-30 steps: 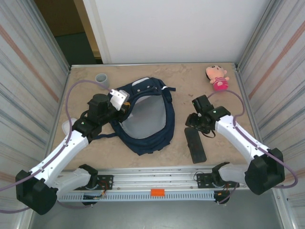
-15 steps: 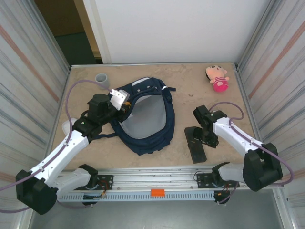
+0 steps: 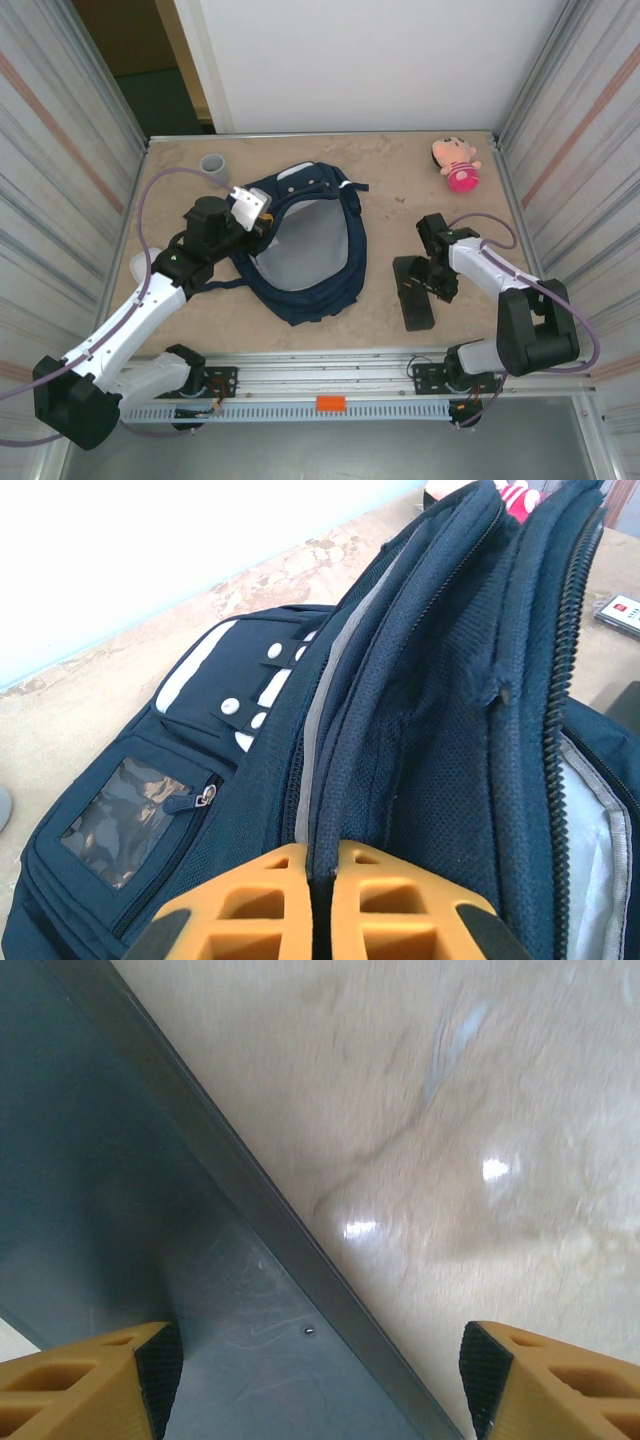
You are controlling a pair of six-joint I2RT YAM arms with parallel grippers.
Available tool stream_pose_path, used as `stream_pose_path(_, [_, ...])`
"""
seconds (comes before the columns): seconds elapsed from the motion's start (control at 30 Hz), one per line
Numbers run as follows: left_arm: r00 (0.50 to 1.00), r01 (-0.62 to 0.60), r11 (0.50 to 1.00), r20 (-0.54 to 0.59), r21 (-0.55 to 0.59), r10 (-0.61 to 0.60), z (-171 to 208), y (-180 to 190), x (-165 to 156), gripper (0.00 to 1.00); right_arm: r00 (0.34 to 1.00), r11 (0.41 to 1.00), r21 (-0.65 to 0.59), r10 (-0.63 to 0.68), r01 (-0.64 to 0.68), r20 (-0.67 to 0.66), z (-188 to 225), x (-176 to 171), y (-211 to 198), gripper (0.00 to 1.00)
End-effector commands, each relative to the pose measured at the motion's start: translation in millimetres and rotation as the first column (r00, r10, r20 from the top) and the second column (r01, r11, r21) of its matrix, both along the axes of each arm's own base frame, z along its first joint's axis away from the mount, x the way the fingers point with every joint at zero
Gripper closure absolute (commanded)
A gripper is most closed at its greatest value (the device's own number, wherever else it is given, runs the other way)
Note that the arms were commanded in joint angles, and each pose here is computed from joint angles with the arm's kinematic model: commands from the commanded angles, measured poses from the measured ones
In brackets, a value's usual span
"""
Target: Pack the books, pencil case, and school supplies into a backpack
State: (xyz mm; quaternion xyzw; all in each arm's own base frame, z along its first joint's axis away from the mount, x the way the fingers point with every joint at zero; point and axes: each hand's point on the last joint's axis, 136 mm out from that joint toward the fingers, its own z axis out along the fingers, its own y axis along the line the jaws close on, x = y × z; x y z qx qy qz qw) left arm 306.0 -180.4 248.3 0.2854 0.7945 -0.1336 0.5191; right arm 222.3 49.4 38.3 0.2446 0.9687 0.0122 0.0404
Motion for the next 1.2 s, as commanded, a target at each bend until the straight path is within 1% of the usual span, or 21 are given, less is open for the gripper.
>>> stream_pose_path(0.0, [0.994,-0.032,0.999,0.104,-0.043,0.036,32.8,7.5,5.0,1.0,0.998,1.0,0.015,0.017,-0.018,0.068,9.1,25.3,-4.7,0.26])
stream_pose_path(0.13, [0.994,-0.032,0.998,0.102,-0.048,0.037,33.0,7.3,5.4,1.0,0.989,0.993,-0.032,0.116,-0.114,0.088,38.5,28.3,-4.9,0.24])
stream_pose_path(0.27, [0.994,-0.027,0.998,0.104,-0.056,0.033,33.9,5.8,5.8,1.0,0.972,0.973,-0.074,0.225,-0.221,0.06,53.7,15.4,0.9,0.16])
stream_pose_path(0.4, [0.995,-0.027,0.998,0.099,-0.058,0.033,33.4,5.7,6.2,1.0,0.961,0.957,-0.107,0.275,-0.27,0.036,51.9,6.1,6.1,0.1])
stream_pose_path(0.57, [0.995,-0.025,0.998,0.099,-0.058,0.03,34.3,5.7,4.6,1.0,0.951,0.949,-0.068,0.309,-0.307,0.019,36.9,3.9,20.4,0.08])
stream_pose_path(0.67, [0.994,-0.028,0.998,0.1,-0.055,0.033,34.7,6.8,4.1,1.0,0.943,0.941,-0.073,0.331,-0.332,-0.024,26.8,2.4,23.8,0.06])
stream_pose_path(0.83, [0.994,-0.032,0.998,0.103,-0.05,0.037,35.4,8.6,2.8,1.0,0.942,0.936,-0.117,0.323,-0.333,-0.095,13.1,2.7,16.8,0.05])
stream_pose_path(0.97, [0.994,-0.036,0.998,0.104,-0.045,0.041,35.3,9.9,2.8,1.0,0.957,0.943,-0.166,0.278,-0.288,-0.086,11.9,9.4,6.2,0.06])
stream_pose_path(1.17, [0.994,-0.037,0.998,0.103,-0.041,0.041,34.2,9.8,3.2,1.0,0.986,0.978,-0.125,0.162,-0.167,-0.044,10.1,18.5,-7.0,0.06])
